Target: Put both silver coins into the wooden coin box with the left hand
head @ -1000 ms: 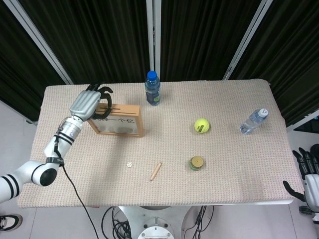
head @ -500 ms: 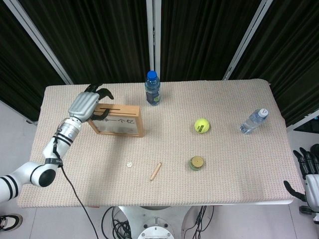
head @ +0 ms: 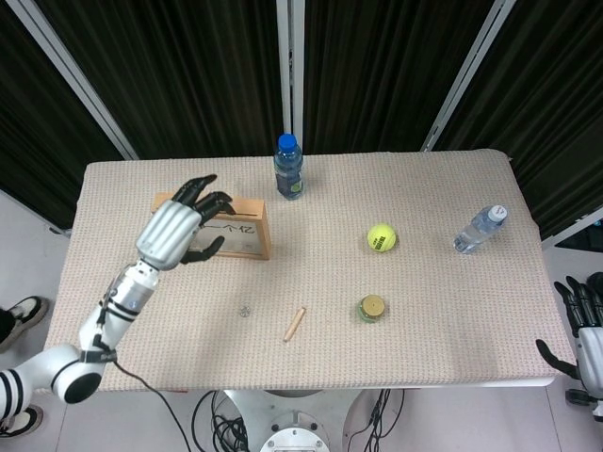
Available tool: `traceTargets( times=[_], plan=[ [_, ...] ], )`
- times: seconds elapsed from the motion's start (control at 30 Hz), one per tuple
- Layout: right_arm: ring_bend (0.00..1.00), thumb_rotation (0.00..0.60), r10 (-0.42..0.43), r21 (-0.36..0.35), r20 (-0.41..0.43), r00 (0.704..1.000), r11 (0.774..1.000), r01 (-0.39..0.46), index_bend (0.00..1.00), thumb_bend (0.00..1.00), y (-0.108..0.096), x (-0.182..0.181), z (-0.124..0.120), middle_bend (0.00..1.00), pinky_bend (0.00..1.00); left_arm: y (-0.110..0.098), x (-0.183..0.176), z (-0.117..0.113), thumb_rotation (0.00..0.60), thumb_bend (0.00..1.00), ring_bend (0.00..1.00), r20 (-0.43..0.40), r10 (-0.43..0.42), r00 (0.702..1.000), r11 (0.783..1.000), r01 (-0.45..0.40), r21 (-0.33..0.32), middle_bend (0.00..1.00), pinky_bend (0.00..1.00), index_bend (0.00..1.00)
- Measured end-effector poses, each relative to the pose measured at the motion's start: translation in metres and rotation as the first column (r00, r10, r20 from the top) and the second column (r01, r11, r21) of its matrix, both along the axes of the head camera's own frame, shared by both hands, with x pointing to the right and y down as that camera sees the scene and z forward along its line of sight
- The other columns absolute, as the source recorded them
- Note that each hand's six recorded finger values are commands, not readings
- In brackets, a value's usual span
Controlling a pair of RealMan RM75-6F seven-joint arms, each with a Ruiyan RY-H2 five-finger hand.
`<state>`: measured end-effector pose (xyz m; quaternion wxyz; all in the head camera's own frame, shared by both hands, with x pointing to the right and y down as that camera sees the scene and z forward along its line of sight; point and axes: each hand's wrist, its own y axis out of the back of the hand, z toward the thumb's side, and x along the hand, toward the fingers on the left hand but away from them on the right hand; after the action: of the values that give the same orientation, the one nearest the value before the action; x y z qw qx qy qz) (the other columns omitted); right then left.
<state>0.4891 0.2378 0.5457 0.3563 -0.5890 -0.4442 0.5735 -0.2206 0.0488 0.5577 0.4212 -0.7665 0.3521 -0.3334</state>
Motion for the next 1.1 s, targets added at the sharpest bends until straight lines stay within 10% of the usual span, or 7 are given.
traceTargets(
  times=[0.23, 0.43, 1.1],
  plan=[
    [0.0, 0.6, 0.004, -0.01, 0.005, 1.0, 1.0, -0.004, 0.0, 0.18, 0.004, 0.003, 0.003, 0.0, 0.0, 0.086, -0.017, 0.019, 0.6, 0.36, 0.08, -0.057, 0.016, 0.998, 0.998, -0.019, -0.056, 0.28, 0.14, 0.4],
    [0.0, 0.6, 0.002, -0.005, 0.009, 1.0, 1.0, -0.002, 0.0, 0.18, 0.007, 0.002, 0.002, 0.0, 0.0, 0.117, -0.029, 0.054, 0.6, 0.34, 0.08, -0.029, 0.015, 0.999, 0.995, -0.018, -0.096, 0.28, 0.14, 0.4],
    [0.0, 0.6, 0.028, -0.007, -0.012, 1.0, 1.0, -0.028, 0.0, 0.18, 0.009, 0.009, 0.0, 0.0, 0.0, 0.139, 0.003, 0.157, 0.6, 0.24, 0.08, 0.089, 0.122, 0.989, 0.986, -0.11, -0.124, 0.27, 0.14, 0.41]
  ],
)
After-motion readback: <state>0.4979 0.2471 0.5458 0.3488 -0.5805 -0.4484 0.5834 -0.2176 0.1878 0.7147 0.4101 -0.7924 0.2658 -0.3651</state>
